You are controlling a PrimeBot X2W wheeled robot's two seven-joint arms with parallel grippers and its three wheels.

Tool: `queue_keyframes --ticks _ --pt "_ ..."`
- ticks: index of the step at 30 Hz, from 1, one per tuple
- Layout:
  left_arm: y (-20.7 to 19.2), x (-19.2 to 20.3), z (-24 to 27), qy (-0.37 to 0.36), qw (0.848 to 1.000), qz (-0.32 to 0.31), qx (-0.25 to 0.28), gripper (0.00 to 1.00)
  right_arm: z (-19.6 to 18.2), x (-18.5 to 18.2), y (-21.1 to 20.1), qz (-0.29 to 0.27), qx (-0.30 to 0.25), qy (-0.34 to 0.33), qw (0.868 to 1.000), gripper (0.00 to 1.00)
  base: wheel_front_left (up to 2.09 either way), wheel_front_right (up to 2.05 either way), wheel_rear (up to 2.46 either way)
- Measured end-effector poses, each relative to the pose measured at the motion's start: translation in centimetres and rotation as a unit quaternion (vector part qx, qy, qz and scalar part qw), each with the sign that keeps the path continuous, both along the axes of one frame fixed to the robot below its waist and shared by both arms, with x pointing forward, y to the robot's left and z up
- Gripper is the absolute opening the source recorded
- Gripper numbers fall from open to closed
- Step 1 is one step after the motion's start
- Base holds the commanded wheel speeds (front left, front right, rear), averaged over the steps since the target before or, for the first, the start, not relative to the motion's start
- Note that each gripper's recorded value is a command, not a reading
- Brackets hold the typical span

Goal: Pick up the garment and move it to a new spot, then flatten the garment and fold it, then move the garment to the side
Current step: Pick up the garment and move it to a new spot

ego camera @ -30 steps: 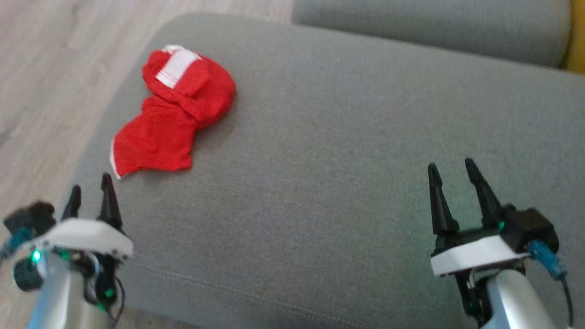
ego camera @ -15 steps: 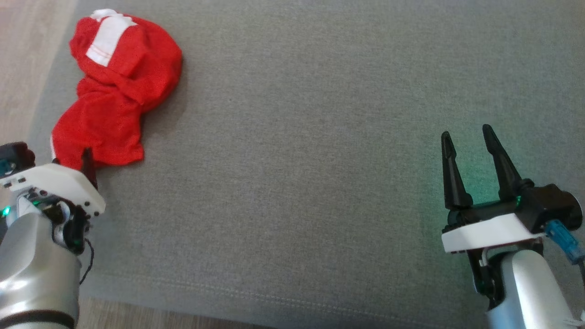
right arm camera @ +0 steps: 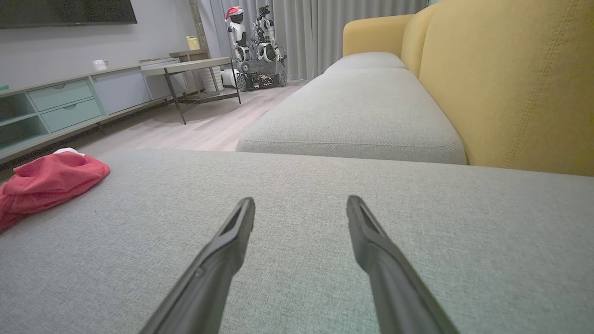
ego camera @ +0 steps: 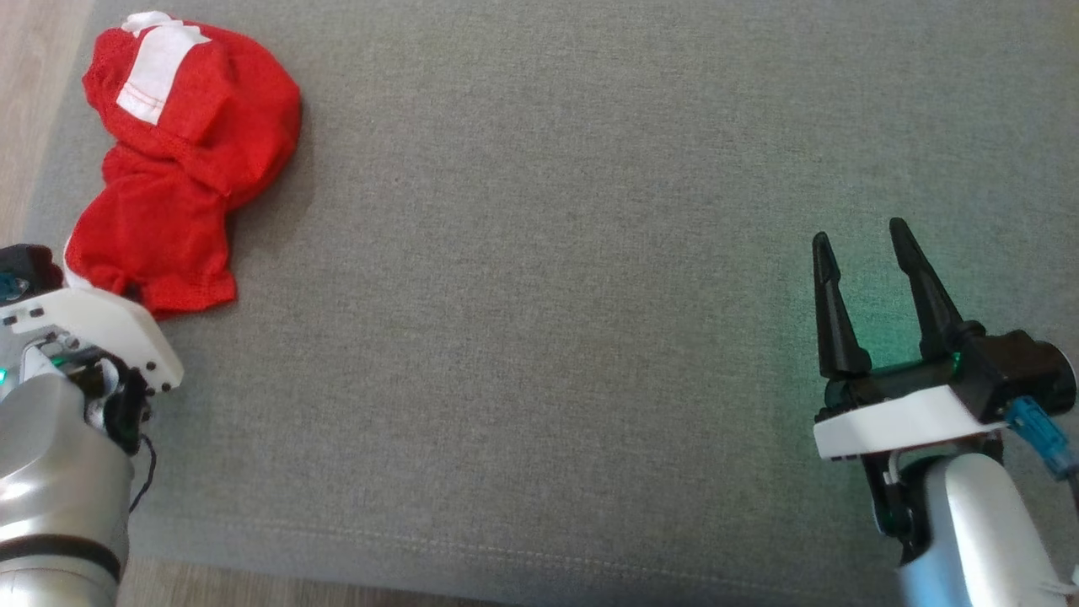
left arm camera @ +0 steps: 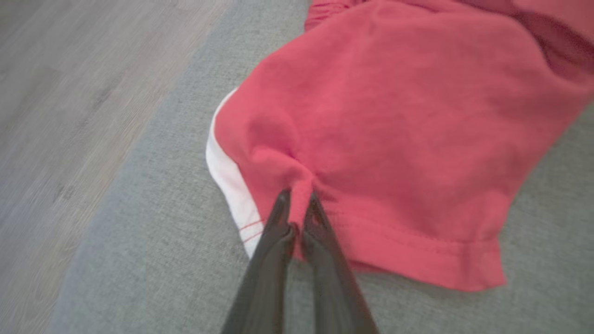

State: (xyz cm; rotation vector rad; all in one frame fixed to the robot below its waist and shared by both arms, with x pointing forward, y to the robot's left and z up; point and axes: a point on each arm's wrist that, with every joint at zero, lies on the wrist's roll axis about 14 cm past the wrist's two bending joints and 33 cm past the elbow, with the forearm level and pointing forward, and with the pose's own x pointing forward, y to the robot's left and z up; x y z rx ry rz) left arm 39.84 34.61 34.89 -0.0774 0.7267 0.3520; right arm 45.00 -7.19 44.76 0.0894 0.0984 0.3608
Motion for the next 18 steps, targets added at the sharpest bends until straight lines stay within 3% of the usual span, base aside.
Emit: queue_keyframes --ticks 11,18 --pt "-0.3 1.2 3.6 -0.095 0.995 -0.017 0.011 0.0 1.6 -0.8 0.1 0.001 0.005 -0.018 1.0 1.0 0.0 0.0 0.0" --pt "-1.6 3.2 10.1 -0.227 0.973 -0.028 0.001 0.0 3.5 -2.6 -0.4 -0.007 0.021 -0.038 0.999 1.0 0.0 0.0 0.0"
